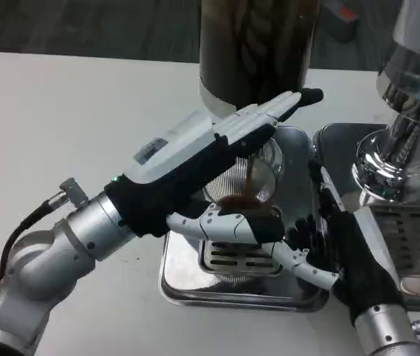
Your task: Grasp the cup under the faucet to collect the drink, then remove the cup.
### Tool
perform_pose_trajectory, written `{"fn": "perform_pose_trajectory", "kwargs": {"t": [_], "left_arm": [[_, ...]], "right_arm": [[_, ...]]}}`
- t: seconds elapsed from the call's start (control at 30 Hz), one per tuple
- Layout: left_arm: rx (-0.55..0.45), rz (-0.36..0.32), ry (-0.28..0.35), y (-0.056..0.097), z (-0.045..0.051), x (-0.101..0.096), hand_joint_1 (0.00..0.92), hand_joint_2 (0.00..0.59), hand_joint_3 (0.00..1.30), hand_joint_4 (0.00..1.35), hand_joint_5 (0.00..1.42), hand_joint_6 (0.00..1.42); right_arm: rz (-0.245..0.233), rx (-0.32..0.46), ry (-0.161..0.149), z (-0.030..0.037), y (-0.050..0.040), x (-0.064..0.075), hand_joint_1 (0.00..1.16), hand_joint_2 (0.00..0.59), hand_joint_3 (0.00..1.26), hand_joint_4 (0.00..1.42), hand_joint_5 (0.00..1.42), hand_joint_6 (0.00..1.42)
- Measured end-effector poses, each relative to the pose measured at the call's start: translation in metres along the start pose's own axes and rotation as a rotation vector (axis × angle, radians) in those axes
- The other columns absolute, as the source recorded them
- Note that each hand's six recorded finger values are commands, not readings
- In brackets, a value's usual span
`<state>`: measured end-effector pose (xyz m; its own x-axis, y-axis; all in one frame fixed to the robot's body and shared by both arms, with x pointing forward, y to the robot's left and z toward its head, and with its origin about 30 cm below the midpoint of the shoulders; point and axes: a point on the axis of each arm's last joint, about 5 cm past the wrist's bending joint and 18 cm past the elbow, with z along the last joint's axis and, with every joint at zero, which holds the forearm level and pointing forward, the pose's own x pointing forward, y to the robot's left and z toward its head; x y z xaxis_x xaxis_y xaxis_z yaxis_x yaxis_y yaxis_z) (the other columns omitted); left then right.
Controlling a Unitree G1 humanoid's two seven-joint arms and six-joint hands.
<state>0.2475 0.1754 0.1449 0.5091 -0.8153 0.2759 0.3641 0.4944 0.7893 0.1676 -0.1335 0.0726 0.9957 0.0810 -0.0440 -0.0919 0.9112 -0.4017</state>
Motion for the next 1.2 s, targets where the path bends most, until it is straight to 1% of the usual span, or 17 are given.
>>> {"fn": "perform_pose_trajectory", "kwargs": {"t": [0.2,0.23,0.4,0.53,0.6,0.7,0.87,0.93,1.0,1.1,1.13,1.2], "left_arm": [[0.001,0.002,0.002,0.001,-0.0004,0.0,0.0,0.108,0.0,0.0,0.05,0.04],[0.002,0.009,0.003,0.001,-0.0005,0.0,0.0,0.109,0.0,0.0,0.05,0.04],[0.006,0.034,0.01,0.002,-0.0011,-0.001,0.0,0.115,0.0,0.0,0.04,0.04],[0.019,0.067,0.032,0.007,-0.0027,-0.005,0.0,0.117,0.0,0.0,0.04,0.04],[0.042,0.109,0.049,0.012,-0.0034,-0.009,0.0,0.119,0.0,0.0,0.04,0.03],[0.078,0.136,0.076,0.018,-0.0033,-0.016,0.0,0.122,0.0,0.0,0.04,0.03],[0.09,0.213,0.145,0.02,-0.0036,-0.035,0.0,0.125,0.0,0.0,0.04,0.03],[0.095,0.239,0.174,0.02,-0.0032,-0.044,0.0,0.123,0.0,0.0,0.04,0.03],[0.1,0.257,0.206,0.02,-0.0026,-0.053,0.0,0.123,0.0,0.0,0.04,0.03],[0.096,0.28,0.249,0.016,-0.0018,-0.065,0.0,0.122,0.0,0.0,0.05,0.03],[0.091,0.281,0.277,0.013,-0.0018,-0.071,0.0,0.122,0.0,0.0,0.05,0.02],[0.087,0.275,0.306,0.009,-0.0022,-0.077,0.0,0.117,0.0,0.0,0.04,0.02]], "right_arm": [[0.005,0.02,0.003,-0.0024,0.0033,0.002,0.7,0.169,0.0,0.0,0.0,0.07],[0.006,0.024,0.006,-0.003,0.0039,0.002,0.7,0.17,0.0,0.0,0.0,0.07],[0.003,0.037,0.0,-0.0034,0.0046,0.002,0.7,0.179,0.0,0.0,0.0,0.08],[0.003,0.045,-0.002,-0.0042,0.0047,0.002,0.69,0.181,0.0,0.0,0.0,0.09],[0.002,0.05,-0.004,-0.0046,0.0046,0.002,0.69,0.182,0.0,0.0,0.0,0.09],[-0.001,0.058,0.005,-0.0066,0.0046,0.003,0.69,0.182,0.0,0.0,0.0,0.09],[-0.002,0.062,-0.016,-0.005,0.0045,0.007,0.69,0.182,0.0,0.0,0.0,0.09],[-0.001,0.064,-0.019,-0.0049,0.0051,0.008,0.69,0.182,0.0,0.0,0.0,0.09],[0.003,0.063,-0.015,-0.006,0.0057,0.009,0.69,0.182,0.0,0.0,0.0,0.1],[0.01,0.063,-0.016,-0.006,0.0061,0.01,0.69,0.182,0.0,0.0,0.0,0.1],[0.012,0.064,-0.02,-0.0053,0.006,0.01,0.69,0.182,0.0,0.0,0.0,0.1],[0.014,0.064,-0.027,-0.0042,0.0059,0.012,0.69,0.182,0.0,0.0,0.0,0.1]]}}
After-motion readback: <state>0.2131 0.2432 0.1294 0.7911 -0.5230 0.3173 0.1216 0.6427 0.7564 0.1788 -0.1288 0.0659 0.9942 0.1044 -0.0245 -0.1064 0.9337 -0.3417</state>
